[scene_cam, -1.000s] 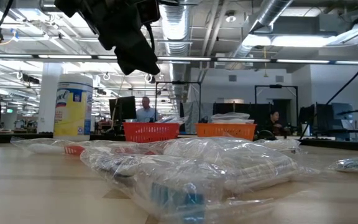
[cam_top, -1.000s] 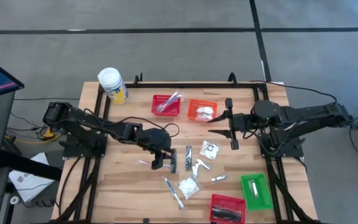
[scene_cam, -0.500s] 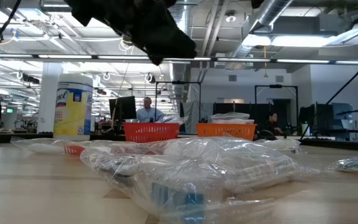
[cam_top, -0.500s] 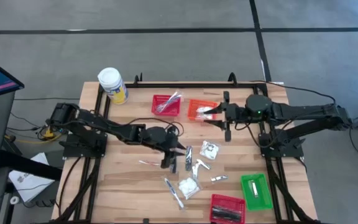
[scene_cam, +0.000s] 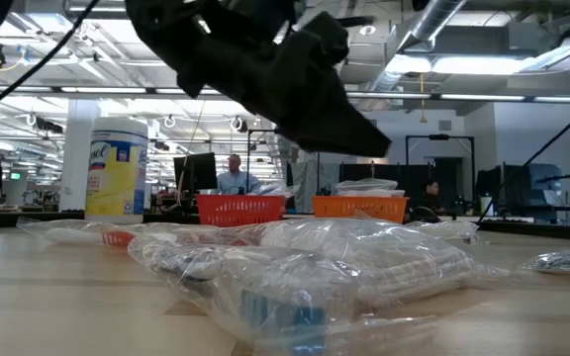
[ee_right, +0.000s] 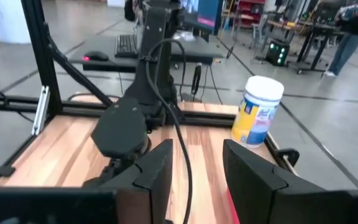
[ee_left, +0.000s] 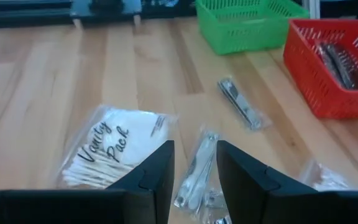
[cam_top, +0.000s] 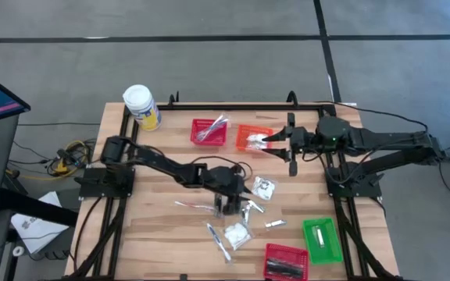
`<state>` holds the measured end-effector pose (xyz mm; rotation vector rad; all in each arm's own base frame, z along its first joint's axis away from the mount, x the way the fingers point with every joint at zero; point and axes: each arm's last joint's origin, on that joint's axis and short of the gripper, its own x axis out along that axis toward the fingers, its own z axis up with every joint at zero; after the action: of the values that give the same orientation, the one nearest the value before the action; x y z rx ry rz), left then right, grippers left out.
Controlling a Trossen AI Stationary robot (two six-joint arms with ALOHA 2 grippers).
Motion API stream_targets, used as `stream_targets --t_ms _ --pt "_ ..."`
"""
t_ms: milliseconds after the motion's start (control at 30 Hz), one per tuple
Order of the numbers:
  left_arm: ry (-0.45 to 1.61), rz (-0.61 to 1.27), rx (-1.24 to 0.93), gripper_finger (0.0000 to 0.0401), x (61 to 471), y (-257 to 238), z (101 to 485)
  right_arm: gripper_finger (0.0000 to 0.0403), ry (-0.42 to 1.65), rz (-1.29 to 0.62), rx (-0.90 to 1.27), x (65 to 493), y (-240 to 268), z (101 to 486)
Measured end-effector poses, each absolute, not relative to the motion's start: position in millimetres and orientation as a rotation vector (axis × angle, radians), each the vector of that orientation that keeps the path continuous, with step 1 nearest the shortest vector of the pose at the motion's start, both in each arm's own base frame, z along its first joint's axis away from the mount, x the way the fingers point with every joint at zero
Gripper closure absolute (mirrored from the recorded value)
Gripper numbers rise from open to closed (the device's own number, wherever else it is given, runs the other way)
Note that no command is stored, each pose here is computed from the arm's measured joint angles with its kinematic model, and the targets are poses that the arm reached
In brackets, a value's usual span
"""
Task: Pick & Place Travel size toiletries
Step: Put the silver nail cutter into the green bin
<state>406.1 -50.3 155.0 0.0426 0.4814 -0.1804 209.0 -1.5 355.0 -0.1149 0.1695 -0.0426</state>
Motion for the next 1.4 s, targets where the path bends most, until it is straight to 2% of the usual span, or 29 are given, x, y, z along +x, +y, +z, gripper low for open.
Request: stream_targets --t_ms 367,600,800,1133,1400 --pt "0.534 -0.225 0.107 0.0288 429 -54 123 0.0268 0.188 -0.043 -0.108 209 -2 353" --pt "0.523 -0.273 0.135 0.0283 437 -65 119 0.0266 0.193 -0.043 -0.108 209 -2 353" --pt "0.511 -0.321 0.147 0.0258 437 -66 119 0.0266 0.193 -0.043 -0.108 209 -2 353" --pt "0.521 -0.331 0.17 0.019 446 -67 96 0.0266 0.192 -0.043 -0.108 209 -2 353" --pt "0.519 -0.325 0.145 0.018 449 -64 96 0.0268 0.197 -0.042 -0.108 209 -2 352"
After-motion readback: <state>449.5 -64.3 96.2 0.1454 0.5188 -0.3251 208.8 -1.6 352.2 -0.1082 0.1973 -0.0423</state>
